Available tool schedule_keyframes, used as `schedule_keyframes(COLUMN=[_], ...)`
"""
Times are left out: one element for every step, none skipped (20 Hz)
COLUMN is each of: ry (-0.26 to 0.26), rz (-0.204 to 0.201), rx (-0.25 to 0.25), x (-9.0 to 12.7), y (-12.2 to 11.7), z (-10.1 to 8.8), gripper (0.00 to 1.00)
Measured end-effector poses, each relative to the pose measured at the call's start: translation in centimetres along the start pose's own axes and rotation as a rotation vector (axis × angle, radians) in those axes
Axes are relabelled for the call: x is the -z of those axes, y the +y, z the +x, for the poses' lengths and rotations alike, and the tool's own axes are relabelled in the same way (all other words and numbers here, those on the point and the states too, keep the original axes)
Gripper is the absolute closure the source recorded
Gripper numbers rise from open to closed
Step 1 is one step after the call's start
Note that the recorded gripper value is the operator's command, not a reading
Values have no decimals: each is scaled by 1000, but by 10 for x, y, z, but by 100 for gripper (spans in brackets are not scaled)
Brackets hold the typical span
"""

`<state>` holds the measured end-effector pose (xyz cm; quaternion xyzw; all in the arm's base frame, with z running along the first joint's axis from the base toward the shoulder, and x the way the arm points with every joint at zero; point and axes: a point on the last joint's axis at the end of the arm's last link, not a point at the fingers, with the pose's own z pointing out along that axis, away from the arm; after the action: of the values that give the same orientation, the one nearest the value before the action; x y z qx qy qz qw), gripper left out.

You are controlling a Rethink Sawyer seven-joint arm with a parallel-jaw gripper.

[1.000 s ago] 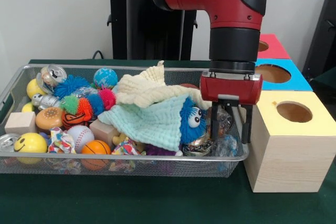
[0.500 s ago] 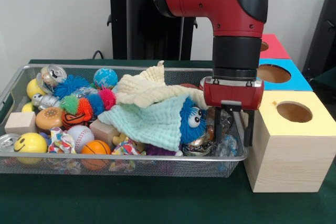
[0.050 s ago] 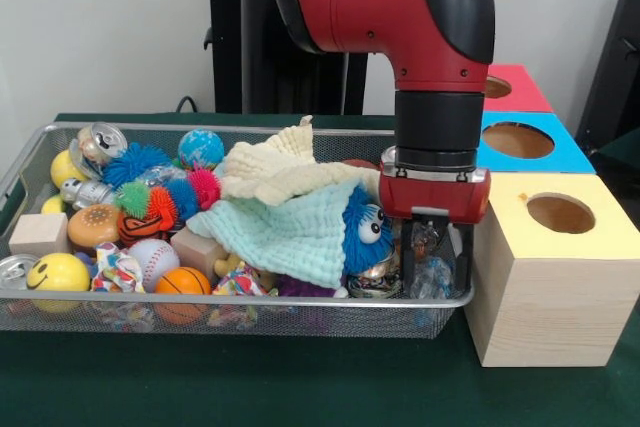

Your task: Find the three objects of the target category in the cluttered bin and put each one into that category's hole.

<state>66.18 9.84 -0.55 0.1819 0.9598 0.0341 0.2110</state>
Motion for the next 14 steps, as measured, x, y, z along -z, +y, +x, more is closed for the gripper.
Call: schedule_keyframes(ry=[0, 0, 0, 0, 0, -1, -1, -2, -2, -3, -3, -3, -3, -3], rz=[-1, -2, -3, -3, -3, -4, -4, -4, -3, -4, -4, -4, -4, -4], rx=[1, 2, 3, 6, 7, 8, 9, 9, 9, 9, 9, 9, 9, 9], x=[0, 0, 0, 0, 0, 0, 0, 0, 0, 0, 0, -1, -1, -1], y=[0, 0, 0, -1, -1, -1, -1, -1, -1, -1, -1, -1, -1, -1], z=[0, 0, 0, 0, 0, 0, 0, 0, 0, 0, 0, 0, 0, 0], gripper=[0, 0, 0, 0, 0, 0, 0, 0, 0, 0, 0, 0, 0, 0])
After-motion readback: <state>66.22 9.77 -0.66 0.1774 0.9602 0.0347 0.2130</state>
